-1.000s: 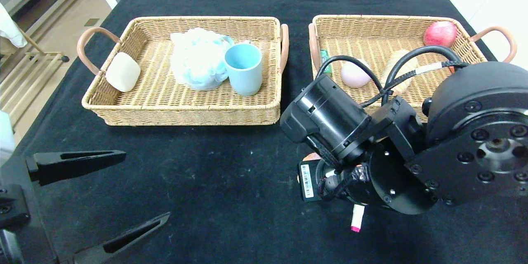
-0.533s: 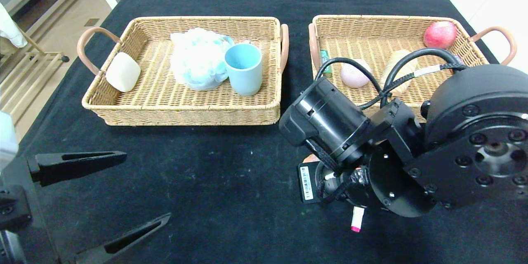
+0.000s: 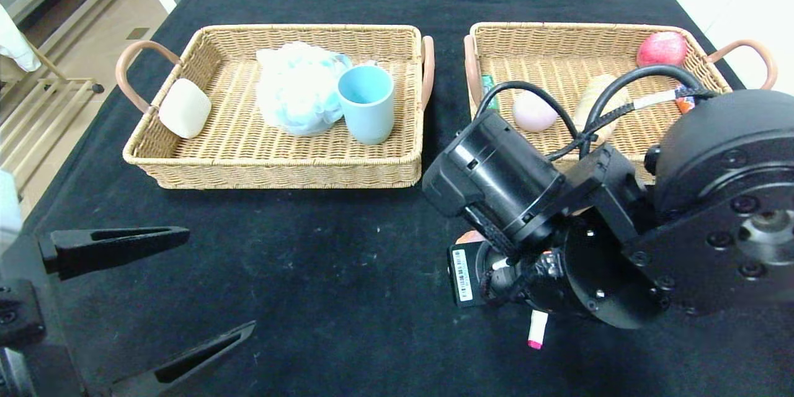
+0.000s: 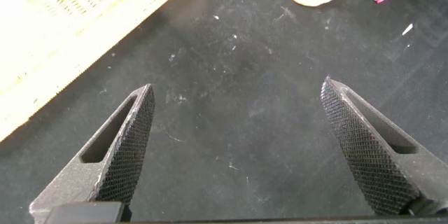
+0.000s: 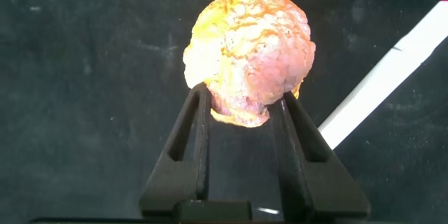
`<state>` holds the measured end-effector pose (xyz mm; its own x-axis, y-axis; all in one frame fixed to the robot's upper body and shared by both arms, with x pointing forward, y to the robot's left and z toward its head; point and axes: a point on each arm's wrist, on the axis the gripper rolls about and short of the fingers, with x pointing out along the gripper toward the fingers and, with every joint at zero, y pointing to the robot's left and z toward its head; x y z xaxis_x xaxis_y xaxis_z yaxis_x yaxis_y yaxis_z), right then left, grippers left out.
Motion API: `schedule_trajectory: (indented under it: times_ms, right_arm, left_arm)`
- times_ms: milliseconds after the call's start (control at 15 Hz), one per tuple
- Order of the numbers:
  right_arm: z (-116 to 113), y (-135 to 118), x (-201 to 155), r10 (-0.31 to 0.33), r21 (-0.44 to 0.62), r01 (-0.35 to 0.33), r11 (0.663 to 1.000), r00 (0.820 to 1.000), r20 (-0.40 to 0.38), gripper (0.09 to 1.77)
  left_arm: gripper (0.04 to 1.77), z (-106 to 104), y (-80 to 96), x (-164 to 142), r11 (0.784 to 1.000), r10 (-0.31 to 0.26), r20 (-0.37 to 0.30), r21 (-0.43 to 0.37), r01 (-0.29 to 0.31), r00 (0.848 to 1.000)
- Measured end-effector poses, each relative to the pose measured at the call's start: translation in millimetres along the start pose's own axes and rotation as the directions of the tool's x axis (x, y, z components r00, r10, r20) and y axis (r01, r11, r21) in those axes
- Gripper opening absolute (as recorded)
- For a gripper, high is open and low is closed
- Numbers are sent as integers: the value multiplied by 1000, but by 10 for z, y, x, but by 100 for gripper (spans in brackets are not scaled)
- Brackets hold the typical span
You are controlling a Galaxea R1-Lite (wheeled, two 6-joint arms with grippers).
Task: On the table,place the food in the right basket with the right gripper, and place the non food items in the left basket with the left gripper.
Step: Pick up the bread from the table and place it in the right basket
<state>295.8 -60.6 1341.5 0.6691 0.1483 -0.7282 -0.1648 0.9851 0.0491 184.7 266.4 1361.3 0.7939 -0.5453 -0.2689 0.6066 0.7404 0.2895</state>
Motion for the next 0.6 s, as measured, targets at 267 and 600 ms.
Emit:
schedule_trajectory:
  times_ms: [267, 600]
  right_arm:
    - [23, -24, -169, 4, 4, -4, 1000, 999, 47, 48]
    - [84, -118, -404, 4, 14, -5, 1000, 996, 86, 17]
  left_arm:
    - [172, -1, -1, 4, 1000, -3, 0, 1, 3, 1000]
    - [172, -17, -8, 29, 1000, -8, -13, 1, 8, 1000]
